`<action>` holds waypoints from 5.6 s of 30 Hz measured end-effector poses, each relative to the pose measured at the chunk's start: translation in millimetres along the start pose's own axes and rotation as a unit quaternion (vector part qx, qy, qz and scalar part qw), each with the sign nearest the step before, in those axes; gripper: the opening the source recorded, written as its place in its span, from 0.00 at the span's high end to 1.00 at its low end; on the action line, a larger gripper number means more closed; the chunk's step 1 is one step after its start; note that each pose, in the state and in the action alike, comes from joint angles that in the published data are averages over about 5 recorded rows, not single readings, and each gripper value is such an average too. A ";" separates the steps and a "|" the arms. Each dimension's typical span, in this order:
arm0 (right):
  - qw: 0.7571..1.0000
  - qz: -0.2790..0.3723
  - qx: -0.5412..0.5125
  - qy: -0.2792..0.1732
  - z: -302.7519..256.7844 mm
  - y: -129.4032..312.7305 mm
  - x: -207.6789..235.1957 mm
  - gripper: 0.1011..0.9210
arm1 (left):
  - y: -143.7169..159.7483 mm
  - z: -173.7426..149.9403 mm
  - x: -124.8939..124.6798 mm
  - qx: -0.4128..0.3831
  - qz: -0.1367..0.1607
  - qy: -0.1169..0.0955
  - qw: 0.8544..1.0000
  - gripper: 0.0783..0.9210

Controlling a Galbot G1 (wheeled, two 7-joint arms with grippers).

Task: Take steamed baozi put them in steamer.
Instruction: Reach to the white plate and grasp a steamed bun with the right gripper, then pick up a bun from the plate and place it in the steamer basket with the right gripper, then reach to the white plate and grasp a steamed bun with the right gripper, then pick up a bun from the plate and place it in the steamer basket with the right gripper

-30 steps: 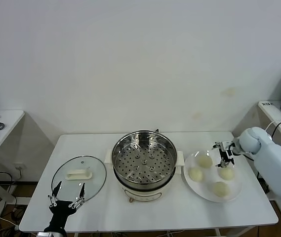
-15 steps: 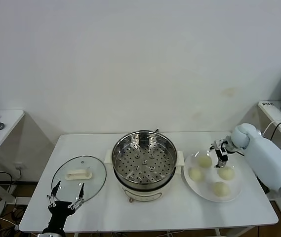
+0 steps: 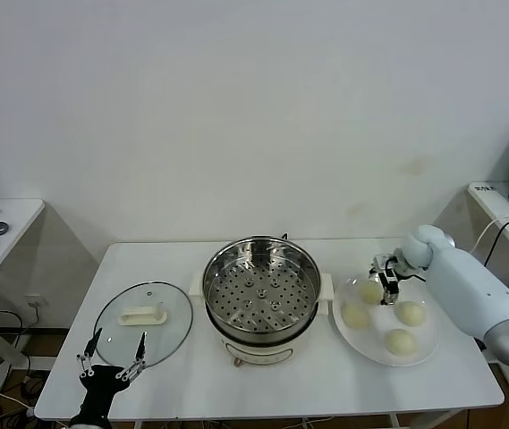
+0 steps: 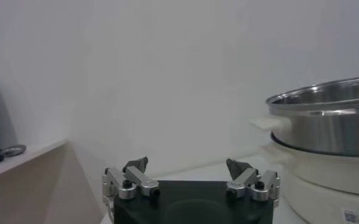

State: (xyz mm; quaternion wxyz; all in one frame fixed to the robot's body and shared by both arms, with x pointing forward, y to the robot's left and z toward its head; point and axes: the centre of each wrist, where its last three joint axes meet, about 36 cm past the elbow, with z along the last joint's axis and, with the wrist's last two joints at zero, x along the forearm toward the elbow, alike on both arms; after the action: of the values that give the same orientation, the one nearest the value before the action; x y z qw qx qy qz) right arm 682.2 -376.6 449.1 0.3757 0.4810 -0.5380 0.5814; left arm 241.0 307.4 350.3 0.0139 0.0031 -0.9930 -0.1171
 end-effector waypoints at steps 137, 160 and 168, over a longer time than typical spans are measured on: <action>0.998 -0.061 0.018 -0.017 -65.8 37.9 43.0 0.12 | 18.7 -18.0 -14.0 -0.021 -0.014 -0.033 0.999 0.12; 0.997 -0.068 0.013 -0.023 -70.7 41.3 20.2 0.43 | 21.1 -23.7 -15.7 -0.022 -0.015 -0.042 0.999 0.12; 0.998 -0.048 0.007 -0.029 -62.7 29.0 68.7 0.44 | 21.0 -28.9 -20.8 -0.017 -0.010 -0.053 0.998 0.12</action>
State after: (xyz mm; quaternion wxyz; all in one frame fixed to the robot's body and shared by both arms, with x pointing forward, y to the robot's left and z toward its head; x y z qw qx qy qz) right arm 627.3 -324.3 510.2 0.3843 0.5251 -0.5210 0.5523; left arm 262.5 321.3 382.7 -0.0396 0.0070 -0.9901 -0.1344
